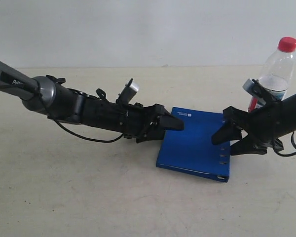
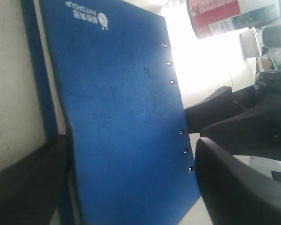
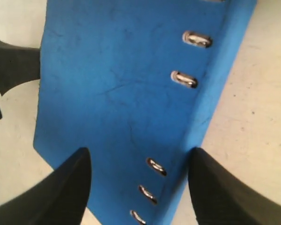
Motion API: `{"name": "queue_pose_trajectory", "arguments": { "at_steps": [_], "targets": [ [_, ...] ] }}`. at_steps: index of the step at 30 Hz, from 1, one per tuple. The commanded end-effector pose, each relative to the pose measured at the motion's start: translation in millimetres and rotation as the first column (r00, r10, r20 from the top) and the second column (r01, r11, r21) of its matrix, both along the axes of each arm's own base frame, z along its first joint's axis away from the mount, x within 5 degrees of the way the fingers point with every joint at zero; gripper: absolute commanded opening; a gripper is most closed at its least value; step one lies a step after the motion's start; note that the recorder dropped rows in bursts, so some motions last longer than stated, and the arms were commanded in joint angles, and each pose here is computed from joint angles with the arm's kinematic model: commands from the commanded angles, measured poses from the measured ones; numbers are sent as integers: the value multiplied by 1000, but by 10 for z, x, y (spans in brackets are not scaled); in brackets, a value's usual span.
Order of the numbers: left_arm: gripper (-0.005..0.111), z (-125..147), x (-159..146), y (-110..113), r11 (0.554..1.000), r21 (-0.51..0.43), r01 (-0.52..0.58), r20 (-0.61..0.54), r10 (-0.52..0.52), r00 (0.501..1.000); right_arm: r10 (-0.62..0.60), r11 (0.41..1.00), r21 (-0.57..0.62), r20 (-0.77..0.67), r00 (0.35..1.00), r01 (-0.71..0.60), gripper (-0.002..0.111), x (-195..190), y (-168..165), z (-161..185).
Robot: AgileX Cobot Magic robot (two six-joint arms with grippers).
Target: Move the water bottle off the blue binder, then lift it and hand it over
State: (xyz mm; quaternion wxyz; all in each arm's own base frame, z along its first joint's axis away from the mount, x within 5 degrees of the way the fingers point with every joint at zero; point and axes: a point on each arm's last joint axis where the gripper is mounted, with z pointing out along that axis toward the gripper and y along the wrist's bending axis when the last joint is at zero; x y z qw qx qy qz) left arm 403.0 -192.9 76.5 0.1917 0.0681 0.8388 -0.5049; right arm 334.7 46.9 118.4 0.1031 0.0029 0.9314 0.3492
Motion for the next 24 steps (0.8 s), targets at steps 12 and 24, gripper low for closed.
{"name": "queue_pose_trajectory", "arguments": {
  "at_steps": [12, 24],
  "targets": [
    [59, 308, -121, -166, 939, -254, 233, 92, -216, 972, 52, 997, 63, 17, 999, -52, 54, -15, 44, 58],
    [5, 52, -179, -90, 963, 5, 270, -40, -270, 962, 153, 982, 104, 60, 986, -159, 54, -60, 86, 94]
  ]
}}
